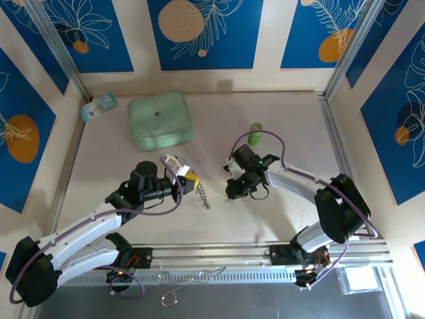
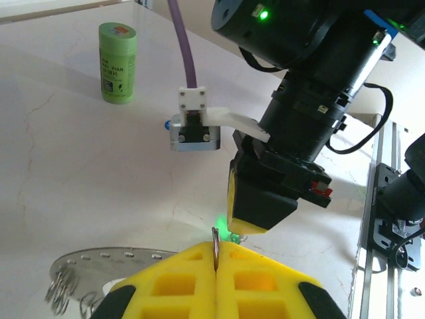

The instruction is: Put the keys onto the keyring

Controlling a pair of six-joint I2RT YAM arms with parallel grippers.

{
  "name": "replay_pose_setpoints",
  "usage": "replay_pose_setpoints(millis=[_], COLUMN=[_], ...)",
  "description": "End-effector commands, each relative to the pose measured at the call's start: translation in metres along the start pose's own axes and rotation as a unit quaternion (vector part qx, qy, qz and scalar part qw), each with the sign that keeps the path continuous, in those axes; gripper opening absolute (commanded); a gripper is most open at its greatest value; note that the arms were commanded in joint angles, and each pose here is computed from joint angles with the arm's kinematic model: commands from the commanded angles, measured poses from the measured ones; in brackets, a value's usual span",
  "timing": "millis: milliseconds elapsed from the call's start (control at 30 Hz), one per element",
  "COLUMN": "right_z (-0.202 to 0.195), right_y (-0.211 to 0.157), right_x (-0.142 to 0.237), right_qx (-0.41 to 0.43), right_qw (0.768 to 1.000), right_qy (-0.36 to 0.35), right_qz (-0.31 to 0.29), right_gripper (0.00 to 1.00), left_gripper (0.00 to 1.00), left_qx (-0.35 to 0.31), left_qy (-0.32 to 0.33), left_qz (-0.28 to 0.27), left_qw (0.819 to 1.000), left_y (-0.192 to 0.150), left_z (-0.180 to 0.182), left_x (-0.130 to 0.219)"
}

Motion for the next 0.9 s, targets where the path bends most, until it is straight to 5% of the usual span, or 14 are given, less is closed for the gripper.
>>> replay_pose_setpoints(millis=[0,867], right_z=[0.002,-0.005], right_y=[0.009,0.03], right_x=[-0.003,-0.035], right_qx=[0.007,0.015], right_qw=[1.0,1.0], right_qy=[0.018,-0.015], right_qz=[-0.001,0.012], right_gripper=[0.0,0.0], left_gripper=[0.0,0.0], left_qx=[-0.02,-0.024], left_qy=[-0.002,-0.001], left_qz=[-0.019,-0.015], left_qw=[1.0,1.0], left_y=[0.004,0.0], left_z=[-0.003,-0.003], left_x=[0.002,0.001])
Point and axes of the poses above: each hand's point on the last joint's axis, 136 mm out from that joint toward the fingers, its own x axis back along the fingers, its own z axis along the line the jaws close on, y = z × x, the point moved 10 cm from there along x, back along the fingers, and after that the axes turned 12 degrees about -x, right-handed, at the moved point
